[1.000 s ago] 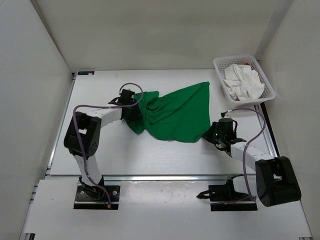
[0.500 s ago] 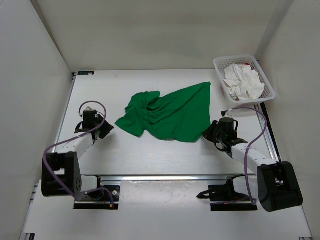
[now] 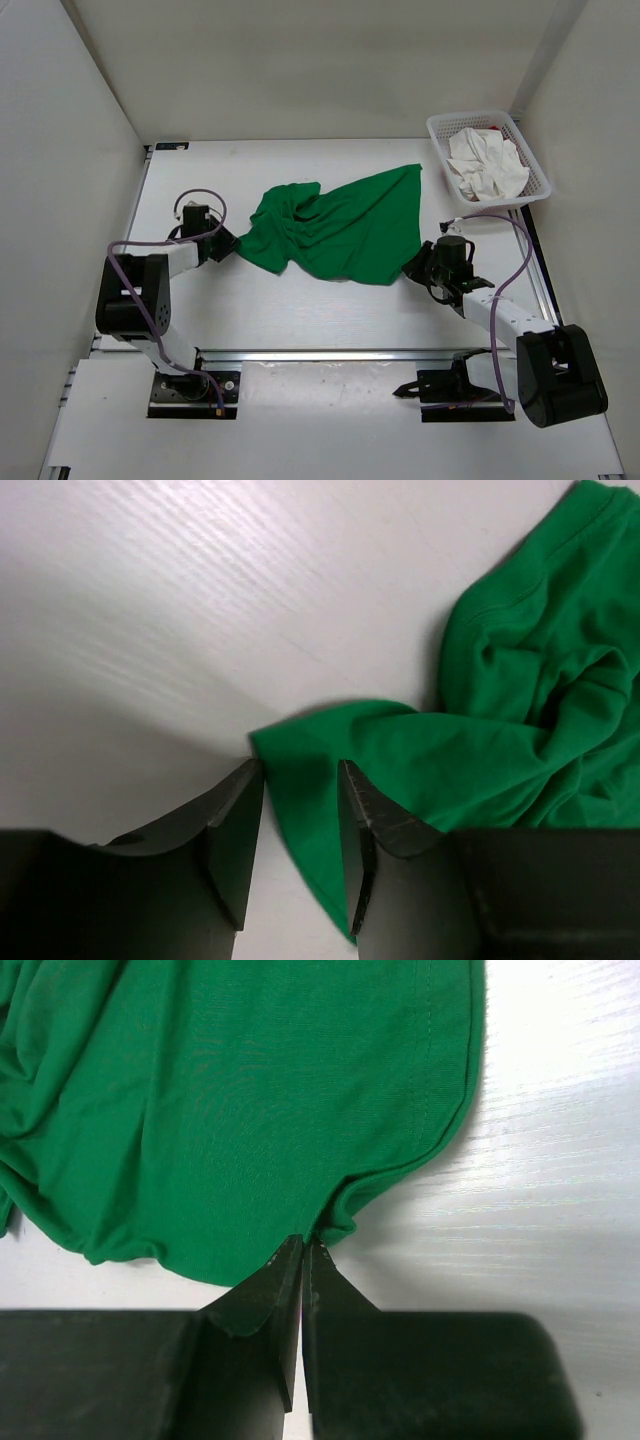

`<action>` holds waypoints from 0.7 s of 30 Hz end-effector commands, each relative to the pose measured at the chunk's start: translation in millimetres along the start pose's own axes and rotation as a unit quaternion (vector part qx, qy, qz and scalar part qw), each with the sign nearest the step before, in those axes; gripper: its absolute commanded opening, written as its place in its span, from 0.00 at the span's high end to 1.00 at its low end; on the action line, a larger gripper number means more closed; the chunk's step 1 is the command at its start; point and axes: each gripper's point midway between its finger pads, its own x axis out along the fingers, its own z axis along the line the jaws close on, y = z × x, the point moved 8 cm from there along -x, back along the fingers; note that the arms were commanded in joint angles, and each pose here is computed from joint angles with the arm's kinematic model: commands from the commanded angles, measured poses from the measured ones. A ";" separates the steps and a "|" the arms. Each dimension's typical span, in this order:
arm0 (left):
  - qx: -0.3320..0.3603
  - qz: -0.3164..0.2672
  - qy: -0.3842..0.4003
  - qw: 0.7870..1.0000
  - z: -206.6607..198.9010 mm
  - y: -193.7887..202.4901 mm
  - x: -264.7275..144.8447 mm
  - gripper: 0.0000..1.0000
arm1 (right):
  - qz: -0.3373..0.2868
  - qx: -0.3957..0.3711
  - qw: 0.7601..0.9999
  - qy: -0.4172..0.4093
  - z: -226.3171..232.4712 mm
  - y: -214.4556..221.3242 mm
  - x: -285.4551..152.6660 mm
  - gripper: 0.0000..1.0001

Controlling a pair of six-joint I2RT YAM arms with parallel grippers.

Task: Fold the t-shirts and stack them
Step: Flatten out the tshirt

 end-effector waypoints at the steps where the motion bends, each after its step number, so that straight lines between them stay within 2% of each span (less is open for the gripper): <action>1: 0.006 -0.007 -0.017 1.000 -4.1 0.8 7.6 0.54 | -0.018 -0.009 1.000 -0.006 1.3 -4.7 0.6 1.00; 4: 0.014 -0.007 -0.018 1.000 -6.3 1.9 12.0 0.62 | -0.019 -0.008 1.000 -0.009 1.5 -4.7 0.5 1.00; 6: 0.015 -0.006 -0.021 1.000 -6.3 2.5 14.2 0.75 | -0.020 -0.004 1.000 -0.003 -1.8 -4.9 1.0 1.00; 9: 0.009 -0.009 -0.025 1.000 -4.5 1.1 13.8 0.89 | -0.021 -0.006 1.000 -0.011 1.2 -5.5 -0.4 1.00; 14: 0.011 -0.017 -0.019 1.000 -9.1 -4.8 4.1 1.00 | -0.017 -0.010 1.000 -0.003 1.7 -8.5 0.0 1.00; 17: 0.033 -0.030 0.003 0.999 -22.3 -7.7 -18.1 1.00 | -0.019 -0.018 1.000 0.003 8.3 -16.4 -8.7 1.00; 21: 0.106 -0.035 0.057 0.992 -50.0 0.6 -60.6 1.00 | -0.060 -0.032 0.998 0.011 29.0 -46.1 -35.5 1.00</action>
